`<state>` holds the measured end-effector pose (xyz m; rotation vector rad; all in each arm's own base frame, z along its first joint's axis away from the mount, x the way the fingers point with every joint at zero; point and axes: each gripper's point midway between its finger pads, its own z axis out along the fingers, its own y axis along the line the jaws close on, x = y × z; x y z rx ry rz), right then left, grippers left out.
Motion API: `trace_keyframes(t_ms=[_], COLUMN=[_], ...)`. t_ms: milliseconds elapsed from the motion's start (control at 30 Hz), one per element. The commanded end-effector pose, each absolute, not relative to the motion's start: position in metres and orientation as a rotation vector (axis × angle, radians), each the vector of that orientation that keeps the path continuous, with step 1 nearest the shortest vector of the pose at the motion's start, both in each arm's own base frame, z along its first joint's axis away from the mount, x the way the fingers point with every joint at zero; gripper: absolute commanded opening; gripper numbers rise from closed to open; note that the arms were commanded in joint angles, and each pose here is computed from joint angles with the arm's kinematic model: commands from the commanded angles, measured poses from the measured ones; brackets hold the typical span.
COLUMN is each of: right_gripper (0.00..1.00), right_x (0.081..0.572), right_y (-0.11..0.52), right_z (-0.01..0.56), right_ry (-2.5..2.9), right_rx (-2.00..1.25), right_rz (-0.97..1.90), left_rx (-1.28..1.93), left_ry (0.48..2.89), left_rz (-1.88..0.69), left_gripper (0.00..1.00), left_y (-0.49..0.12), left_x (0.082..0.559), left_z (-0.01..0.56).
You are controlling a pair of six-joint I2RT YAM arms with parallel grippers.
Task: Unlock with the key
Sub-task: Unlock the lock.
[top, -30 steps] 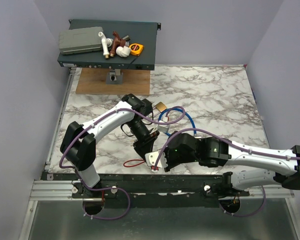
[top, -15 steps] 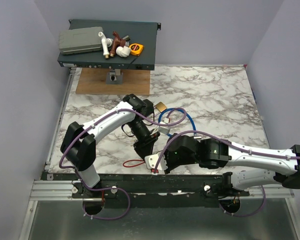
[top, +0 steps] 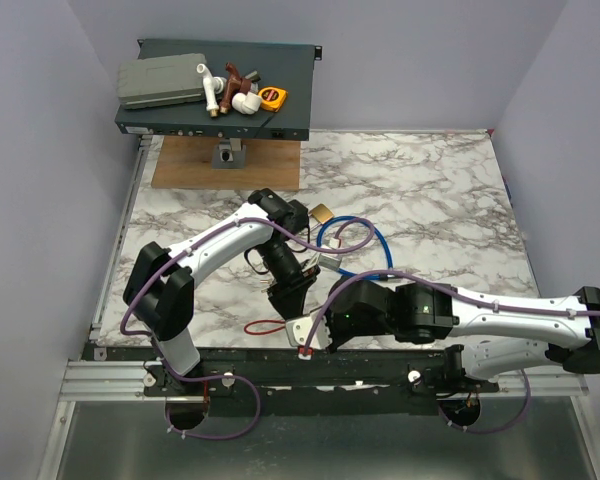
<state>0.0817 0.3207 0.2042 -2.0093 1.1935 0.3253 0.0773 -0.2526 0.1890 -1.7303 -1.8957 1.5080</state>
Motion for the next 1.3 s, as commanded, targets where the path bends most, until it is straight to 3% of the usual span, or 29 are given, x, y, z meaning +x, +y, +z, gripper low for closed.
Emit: trace_keyframes(t_ms=[0,733,1267], right_gripper=[0.01,0.01,0.01], right_x=[0.078,0.080,0.085], right_y=[0.334,0.344,0.335], right_z=[0.216,0.207,0.214], right_ry=[1.152,1.166,1.149], right_rx=[-1.979,-1.947,-1.810], right_rz=[0.342,0.350,0.370], left_rx=[-1.693,-1.714,-1.840], left_ry=[-1.885,-1.893,-1.894], left_rz=[1.542,1.504,1.660], left_gripper=[0.00,0.00,0.00], left_y=[-0.255,-0.253,-0.251], left_x=[0.074,0.071,0.077], left_z=[0.201,0.202,0.229])
